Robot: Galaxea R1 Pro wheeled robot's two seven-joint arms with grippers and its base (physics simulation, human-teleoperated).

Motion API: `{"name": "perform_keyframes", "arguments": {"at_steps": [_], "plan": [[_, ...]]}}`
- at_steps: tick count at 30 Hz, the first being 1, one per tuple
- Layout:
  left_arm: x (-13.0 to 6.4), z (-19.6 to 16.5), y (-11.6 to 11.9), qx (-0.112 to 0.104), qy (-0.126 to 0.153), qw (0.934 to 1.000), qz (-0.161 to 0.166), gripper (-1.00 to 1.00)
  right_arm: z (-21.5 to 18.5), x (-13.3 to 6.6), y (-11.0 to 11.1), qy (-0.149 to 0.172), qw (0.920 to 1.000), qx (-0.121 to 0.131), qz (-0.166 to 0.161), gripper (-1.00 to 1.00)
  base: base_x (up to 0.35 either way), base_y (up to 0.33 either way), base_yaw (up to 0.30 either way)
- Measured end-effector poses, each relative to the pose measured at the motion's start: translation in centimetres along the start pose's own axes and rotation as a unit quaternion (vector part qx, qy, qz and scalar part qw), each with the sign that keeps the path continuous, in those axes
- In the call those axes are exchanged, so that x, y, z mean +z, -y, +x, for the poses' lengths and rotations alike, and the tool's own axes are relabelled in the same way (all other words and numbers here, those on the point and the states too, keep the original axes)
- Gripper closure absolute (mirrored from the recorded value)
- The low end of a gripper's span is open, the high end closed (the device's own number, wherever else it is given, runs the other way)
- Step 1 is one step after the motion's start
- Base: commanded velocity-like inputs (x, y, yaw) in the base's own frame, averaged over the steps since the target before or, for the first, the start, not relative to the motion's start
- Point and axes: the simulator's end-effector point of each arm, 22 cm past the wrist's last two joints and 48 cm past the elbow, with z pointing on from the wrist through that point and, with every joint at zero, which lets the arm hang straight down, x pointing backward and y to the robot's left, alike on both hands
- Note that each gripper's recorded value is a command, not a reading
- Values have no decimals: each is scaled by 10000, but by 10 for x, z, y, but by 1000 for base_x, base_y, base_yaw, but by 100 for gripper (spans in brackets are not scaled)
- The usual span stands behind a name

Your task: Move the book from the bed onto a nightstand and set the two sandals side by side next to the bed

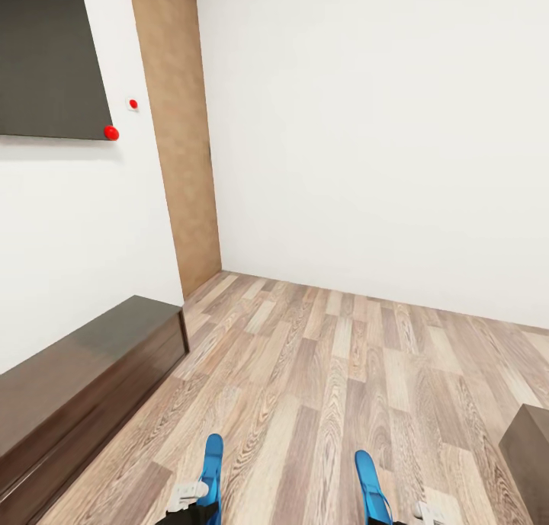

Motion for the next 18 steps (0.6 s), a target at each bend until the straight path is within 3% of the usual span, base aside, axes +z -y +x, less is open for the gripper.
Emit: {"name": "perform_keyframes", "arguments": {"at_steps": [6, 18], "plan": [[0, 0, 1, -1, 1, 10000, 4, 100, 0, 0, 0, -10, 10000, -10, -6, 100, 0, 0, 125], [0, 1, 1, -4, -4, 10000, 3, 100, 2, 1, -1, -39, 10000, -26, 5, 100, 0, 0, 274]]}}
